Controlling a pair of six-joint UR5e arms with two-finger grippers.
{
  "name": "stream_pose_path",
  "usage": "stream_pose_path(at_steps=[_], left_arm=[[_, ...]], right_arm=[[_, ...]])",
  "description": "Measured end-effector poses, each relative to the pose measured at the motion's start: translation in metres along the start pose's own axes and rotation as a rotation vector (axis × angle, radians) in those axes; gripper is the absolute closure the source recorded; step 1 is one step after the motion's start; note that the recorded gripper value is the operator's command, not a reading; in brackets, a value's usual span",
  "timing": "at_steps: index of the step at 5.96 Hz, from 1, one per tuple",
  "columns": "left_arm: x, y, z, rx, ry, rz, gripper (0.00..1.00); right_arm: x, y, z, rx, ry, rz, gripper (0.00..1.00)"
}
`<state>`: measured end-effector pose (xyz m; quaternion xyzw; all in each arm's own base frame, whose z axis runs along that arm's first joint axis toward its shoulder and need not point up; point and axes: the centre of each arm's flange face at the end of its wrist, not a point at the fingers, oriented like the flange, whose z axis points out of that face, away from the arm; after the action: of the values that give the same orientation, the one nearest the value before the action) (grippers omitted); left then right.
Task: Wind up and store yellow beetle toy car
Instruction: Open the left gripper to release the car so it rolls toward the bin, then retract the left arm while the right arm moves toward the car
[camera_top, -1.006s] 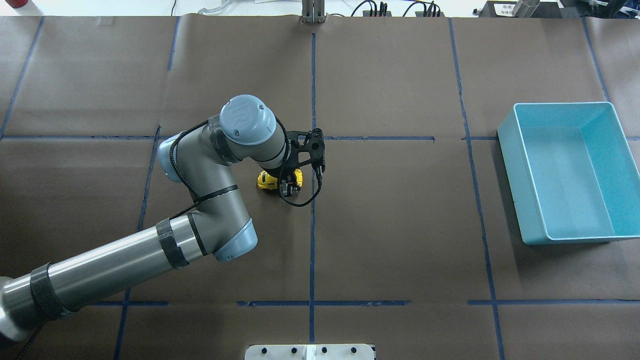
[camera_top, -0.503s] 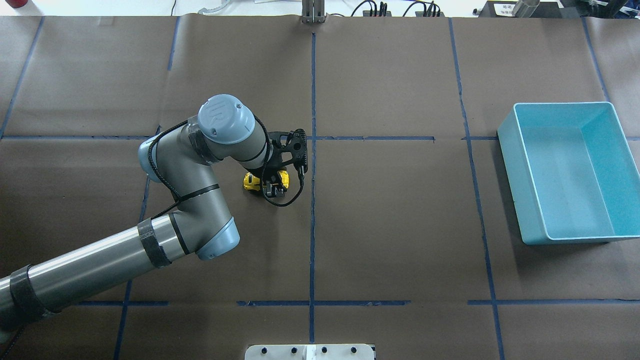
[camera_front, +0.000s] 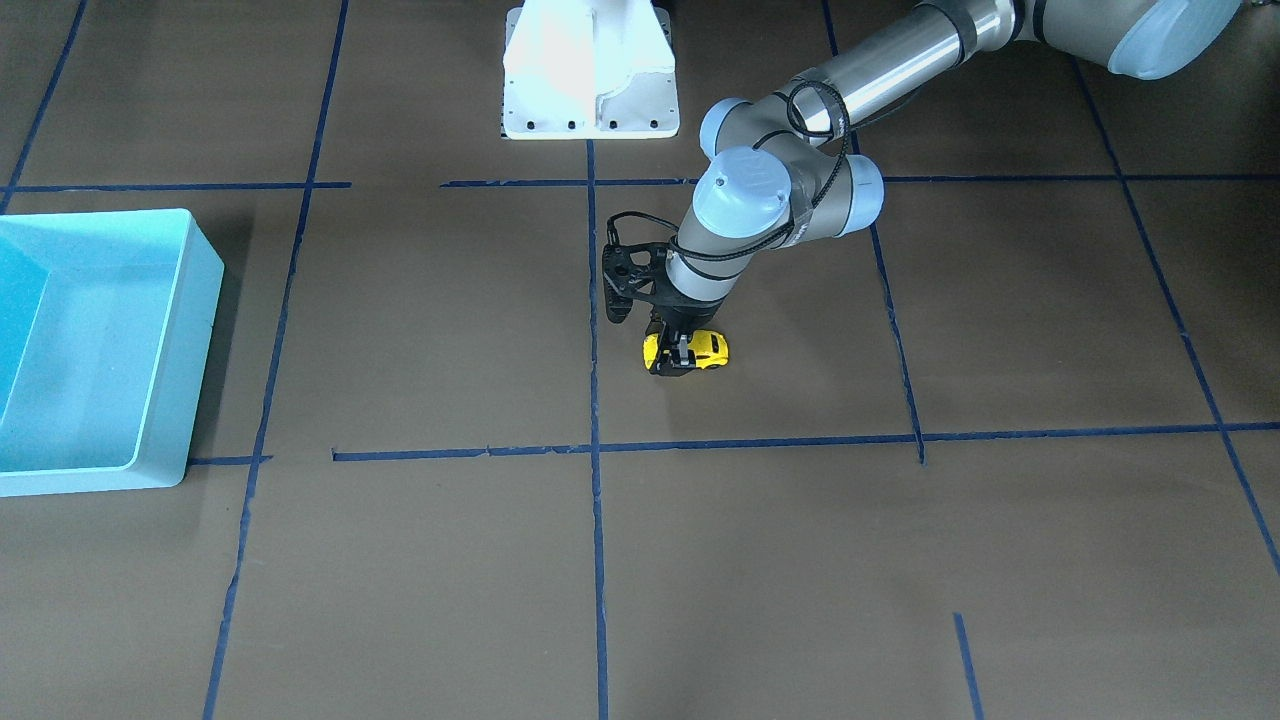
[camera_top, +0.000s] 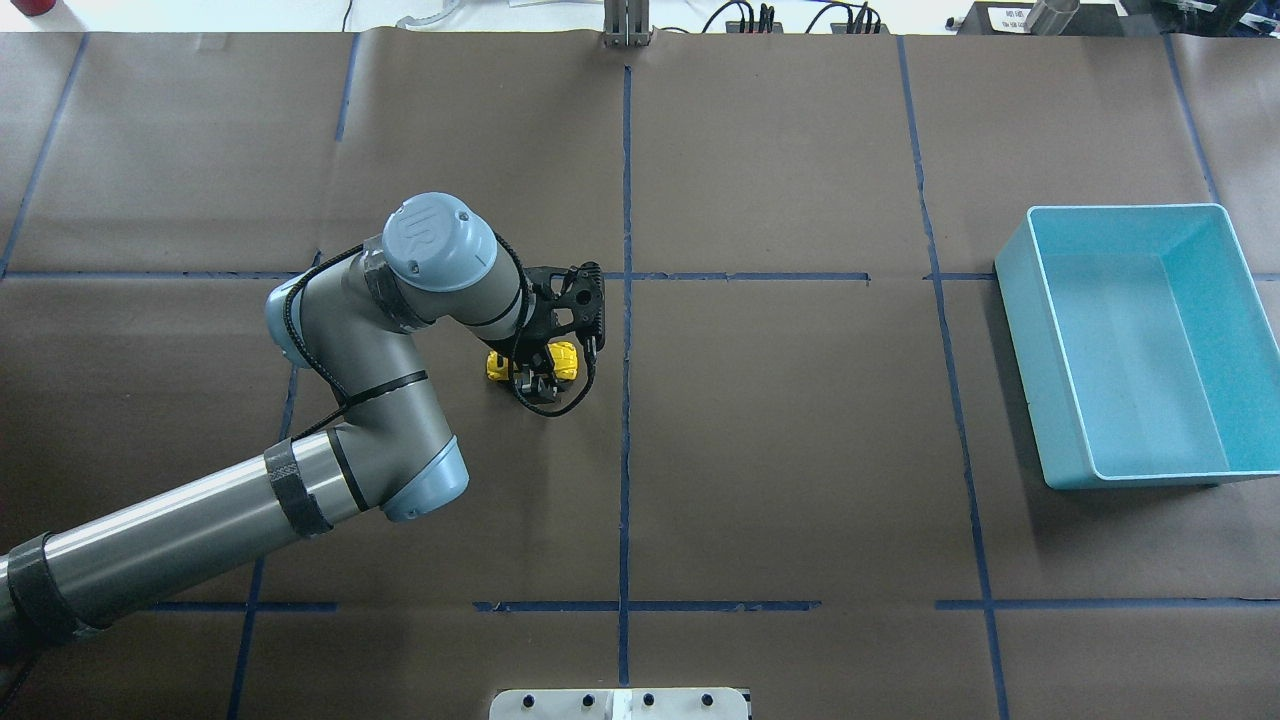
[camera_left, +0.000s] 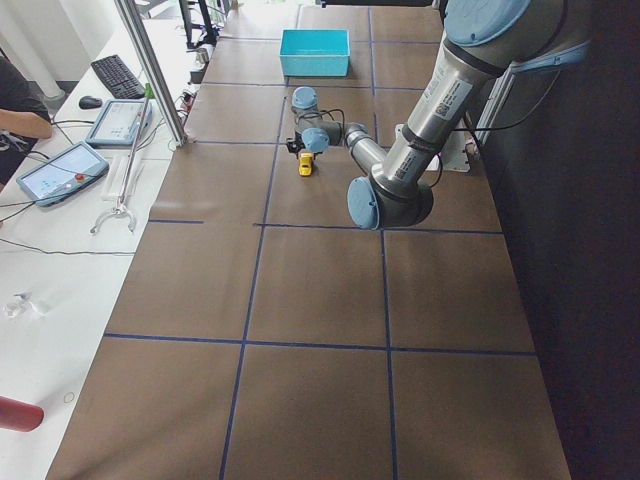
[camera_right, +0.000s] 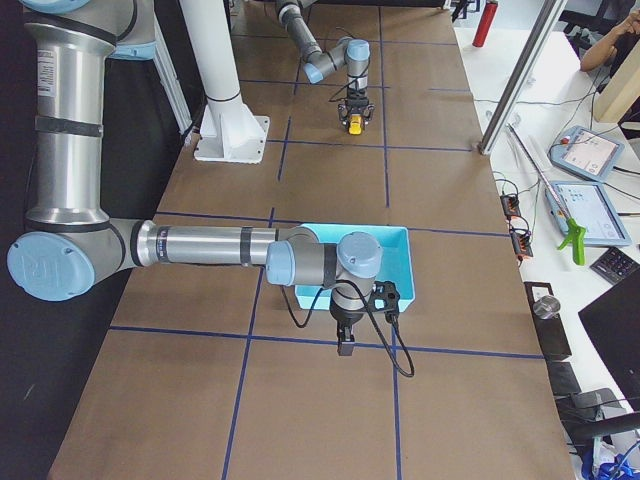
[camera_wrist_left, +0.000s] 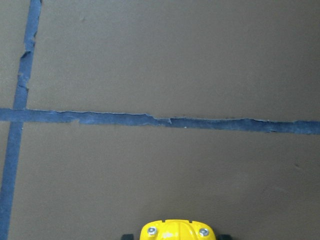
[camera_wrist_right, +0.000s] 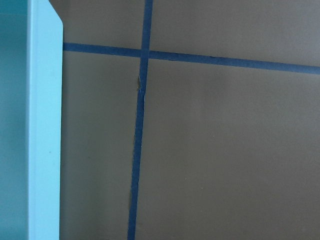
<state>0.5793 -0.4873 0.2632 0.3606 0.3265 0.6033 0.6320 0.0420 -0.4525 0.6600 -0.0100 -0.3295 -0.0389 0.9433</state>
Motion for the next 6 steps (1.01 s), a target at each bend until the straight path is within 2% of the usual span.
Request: stream_pose_path(at_steps=[6], left_arm=[[-0.0003, 0.0015, 0.0014, -0.008, -0.001, 0.022, 0.0]], right_arm=[[0.0002, 0.0004, -0.0025, 0.002, -0.002, 0.004, 0.0]])
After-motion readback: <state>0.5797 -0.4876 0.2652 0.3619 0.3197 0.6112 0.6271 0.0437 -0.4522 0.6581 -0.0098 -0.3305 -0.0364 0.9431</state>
